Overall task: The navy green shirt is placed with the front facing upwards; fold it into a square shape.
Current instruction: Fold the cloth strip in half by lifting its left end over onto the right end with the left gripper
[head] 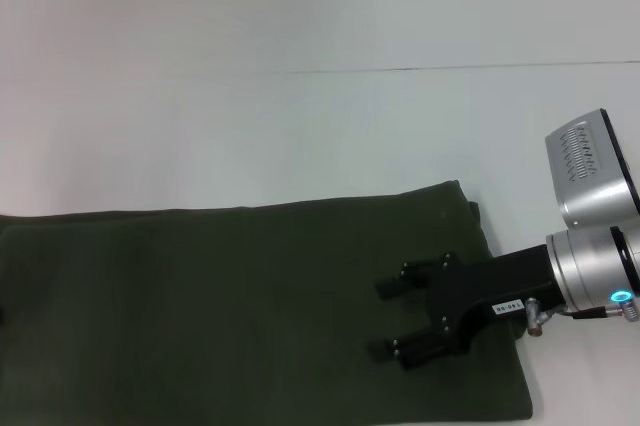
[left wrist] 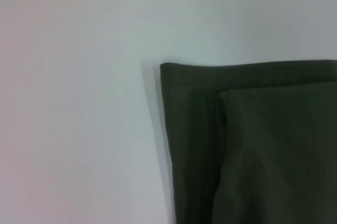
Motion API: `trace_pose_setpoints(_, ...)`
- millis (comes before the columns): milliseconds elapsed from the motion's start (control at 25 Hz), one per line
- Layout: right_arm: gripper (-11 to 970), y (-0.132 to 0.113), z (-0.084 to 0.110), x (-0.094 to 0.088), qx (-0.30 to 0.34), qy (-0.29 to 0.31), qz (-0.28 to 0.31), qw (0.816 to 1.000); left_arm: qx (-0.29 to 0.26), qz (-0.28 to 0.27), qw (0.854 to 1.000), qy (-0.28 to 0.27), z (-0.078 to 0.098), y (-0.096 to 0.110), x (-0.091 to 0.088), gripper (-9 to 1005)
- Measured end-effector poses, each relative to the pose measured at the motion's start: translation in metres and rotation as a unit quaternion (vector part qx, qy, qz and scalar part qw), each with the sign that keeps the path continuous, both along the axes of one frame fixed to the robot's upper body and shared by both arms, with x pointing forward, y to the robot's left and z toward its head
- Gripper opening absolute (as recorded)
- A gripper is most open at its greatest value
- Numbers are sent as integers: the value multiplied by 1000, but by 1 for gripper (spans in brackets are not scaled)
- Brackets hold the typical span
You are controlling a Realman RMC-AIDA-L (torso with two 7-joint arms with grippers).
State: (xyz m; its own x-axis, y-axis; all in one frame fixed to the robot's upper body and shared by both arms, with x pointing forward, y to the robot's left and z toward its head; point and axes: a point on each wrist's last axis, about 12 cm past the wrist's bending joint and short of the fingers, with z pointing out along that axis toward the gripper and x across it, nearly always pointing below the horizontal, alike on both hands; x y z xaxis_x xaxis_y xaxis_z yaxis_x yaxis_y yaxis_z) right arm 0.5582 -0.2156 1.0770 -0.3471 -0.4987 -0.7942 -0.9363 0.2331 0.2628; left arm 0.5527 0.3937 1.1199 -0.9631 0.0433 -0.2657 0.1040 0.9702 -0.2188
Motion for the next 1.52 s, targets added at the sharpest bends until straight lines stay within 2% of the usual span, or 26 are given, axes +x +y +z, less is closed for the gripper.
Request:
trace_pose_setpoints(1160, 900, 0, 0, 1, 0, -1, 0, 1000, 3, -2, 1000, 3, -4, -1, 0, 692)
trace_pose_setpoints(1520, 900, 0, 0, 0, -1, 0, 0, 1000, -25, -3, 999, 26, -5, -7, 1, 692)
